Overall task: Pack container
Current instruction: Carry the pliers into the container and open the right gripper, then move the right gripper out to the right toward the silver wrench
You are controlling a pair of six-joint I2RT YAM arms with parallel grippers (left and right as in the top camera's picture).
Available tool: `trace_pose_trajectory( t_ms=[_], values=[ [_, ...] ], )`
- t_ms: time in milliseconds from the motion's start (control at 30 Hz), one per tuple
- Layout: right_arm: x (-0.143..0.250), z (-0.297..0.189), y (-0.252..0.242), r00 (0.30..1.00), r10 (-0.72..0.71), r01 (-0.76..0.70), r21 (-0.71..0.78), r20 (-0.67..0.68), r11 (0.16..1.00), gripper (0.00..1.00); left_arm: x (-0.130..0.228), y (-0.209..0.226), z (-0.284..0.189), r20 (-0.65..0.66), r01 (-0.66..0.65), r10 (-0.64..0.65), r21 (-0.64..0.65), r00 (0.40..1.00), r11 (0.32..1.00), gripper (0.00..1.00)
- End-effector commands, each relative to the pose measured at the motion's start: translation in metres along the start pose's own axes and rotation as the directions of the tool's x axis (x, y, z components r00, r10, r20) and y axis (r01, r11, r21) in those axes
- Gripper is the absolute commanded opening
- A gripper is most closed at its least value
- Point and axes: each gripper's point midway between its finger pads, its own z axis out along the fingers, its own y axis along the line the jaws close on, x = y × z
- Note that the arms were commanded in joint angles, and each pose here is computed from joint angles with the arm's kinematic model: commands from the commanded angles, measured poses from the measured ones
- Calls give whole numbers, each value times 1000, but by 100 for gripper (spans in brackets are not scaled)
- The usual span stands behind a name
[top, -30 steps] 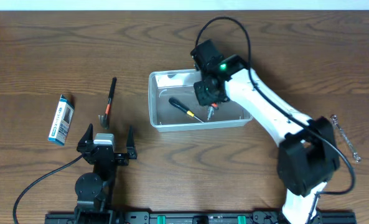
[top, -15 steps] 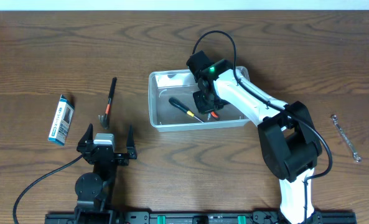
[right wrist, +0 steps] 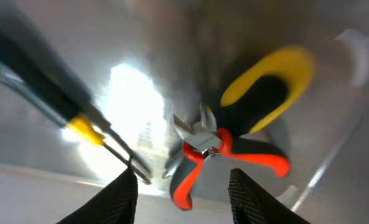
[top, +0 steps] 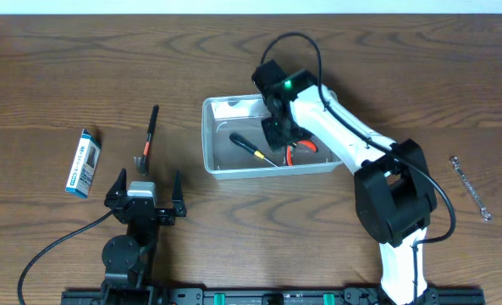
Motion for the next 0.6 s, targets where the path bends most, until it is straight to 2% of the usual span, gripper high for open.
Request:
trace_pose_trajectory(
  t_ms=[0,100,200,433,567],
  values=[
    [-29,-57,-10,989,5,-13,55,145,998,55,17,3,1,-52,1,-1,-14,999,1000,98],
    [-35,-96,-38,977,80,-105,122,200,987,63,17,3,1,-52,1,-1,-14,999,1000,98],
    [-33,-119,-68,968,137,-167,133,209,977,63,17,3,1,-52,1,-1,-14,999,1000,98],
    [-6,-122,-164,936,329,-349,189,128,918,62,17,3,1,-52,1,-1,-14,999,1000,98],
    [13,-118,-212,919,386,-393,217,76,893,62,17,3,1,-52,1,-1,-15,999,1000,98]
  ],
)
